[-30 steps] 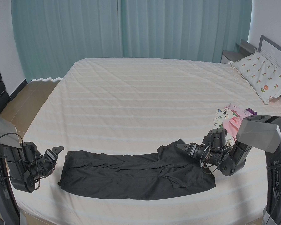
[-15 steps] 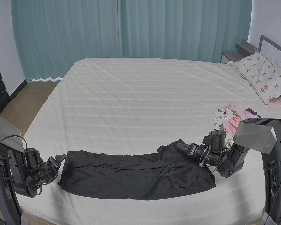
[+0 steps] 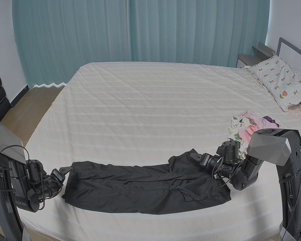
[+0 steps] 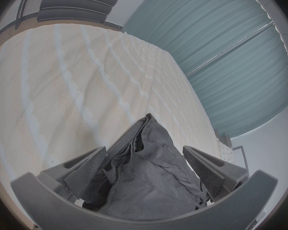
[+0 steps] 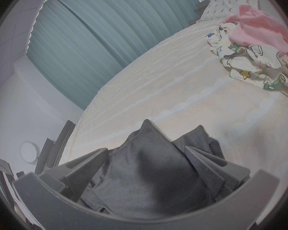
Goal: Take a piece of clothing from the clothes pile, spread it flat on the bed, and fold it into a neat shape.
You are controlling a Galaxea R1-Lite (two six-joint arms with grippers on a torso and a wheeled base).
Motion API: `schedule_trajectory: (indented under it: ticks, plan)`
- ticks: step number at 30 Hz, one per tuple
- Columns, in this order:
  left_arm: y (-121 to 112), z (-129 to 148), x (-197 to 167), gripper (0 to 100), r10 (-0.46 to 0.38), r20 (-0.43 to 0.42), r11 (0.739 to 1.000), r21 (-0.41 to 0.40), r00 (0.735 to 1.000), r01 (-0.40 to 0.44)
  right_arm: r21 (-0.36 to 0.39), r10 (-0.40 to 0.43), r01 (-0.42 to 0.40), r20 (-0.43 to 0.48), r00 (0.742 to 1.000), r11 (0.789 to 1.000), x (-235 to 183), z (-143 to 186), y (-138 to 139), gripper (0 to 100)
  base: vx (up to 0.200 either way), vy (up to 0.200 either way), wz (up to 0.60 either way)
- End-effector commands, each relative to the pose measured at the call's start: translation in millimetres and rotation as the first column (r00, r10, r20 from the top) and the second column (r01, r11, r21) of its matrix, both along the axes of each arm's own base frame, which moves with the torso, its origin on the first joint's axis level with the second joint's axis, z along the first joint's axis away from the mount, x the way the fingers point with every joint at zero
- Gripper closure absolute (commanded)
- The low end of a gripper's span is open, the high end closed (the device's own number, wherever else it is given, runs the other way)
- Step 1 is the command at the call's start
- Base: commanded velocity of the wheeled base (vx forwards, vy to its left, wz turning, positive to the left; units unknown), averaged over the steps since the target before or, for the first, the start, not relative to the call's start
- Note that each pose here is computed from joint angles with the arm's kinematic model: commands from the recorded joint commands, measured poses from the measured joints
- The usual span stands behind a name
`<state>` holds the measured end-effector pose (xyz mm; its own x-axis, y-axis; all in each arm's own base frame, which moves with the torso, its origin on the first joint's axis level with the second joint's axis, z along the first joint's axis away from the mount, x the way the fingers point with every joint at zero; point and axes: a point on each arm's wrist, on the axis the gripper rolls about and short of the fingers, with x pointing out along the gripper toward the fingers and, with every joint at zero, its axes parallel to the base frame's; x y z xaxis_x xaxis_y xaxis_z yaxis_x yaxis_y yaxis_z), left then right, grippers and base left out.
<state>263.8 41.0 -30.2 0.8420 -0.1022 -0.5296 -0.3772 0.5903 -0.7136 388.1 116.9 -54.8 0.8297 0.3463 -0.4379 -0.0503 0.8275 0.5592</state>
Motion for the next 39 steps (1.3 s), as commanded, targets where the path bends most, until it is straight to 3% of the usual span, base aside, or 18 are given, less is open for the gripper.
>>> schedule_trajectory:
  ticks: [1, 5, 6, 26, 35, 36, 39]
  plan:
    - [-0.1, 0.7, -0.2, 0, -0.001, 0.011, 1.0, 0.002, 1.0, 0.001, -0.006, 0.003, -0.003, -0.015, 1.0, 1.0, -1.1, -5.9, 0.2, 0, 0.0, 0.0, 0.0]
    - [-0.1, 0.3, -0.3, 0, -0.001, 0.009, 1.0, 0.002, 1.0, 0.001, -0.013, 0.005, -0.006, -0.029, 1.0, 1.0, -2.7, -8.9, 1.0, 0, 0.0, 0.0, 0.0]
    - [-0.1, 0.3, -0.3, 0, -0.001, 0.009, 1.0, 0.002, 1.0, 0.001, -0.014, 0.007, -0.007, -0.032, 0.999, 1.0, -3.3, -9.3, 1.4, 100, 0.0, 0.0, 0.0]
    - [0.0, -0.4, 0.4, 0, -0.004, 0.01, 1.0, 0.0, 1.0, 0.004, -0.051, -0.002, -0.002, -0.08, 0.997, 0.999, -46.0, 21.4, -14.6, 100, 0.0, 0.0, 0.0]
    - [-0.1, -0.9, 0.0, 0, -0.003, 0.006, 1.0, 0.002, 1.0, 0.003, -0.086, 0.02, -0.031, -0.115, 0.993, 0.996, -70.8, 2.6, -18.1, 100, 0.0, 0.0, 0.0]
    - [0.0, -0.4, 0.0, 0, -0.003, 0.008, 1.0, 0.002, 1.0, 0.003, -0.088, 0.02, -0.031, -0.122, 0.992, 0.996, -74.0, 2.4, -19.1, 0, 0.0, 0.0, 0.0]
    - [0.1, 0.0, 0.4, 0, -0.001, 0.011, 1.0, 0.004, 1.0, 0.001, -0.086, 0.025, -0.036, -0.126, 0.992, 0.996, -81.6, 3.8, -19.8, 0, 0.0, 0.0, 0.0]
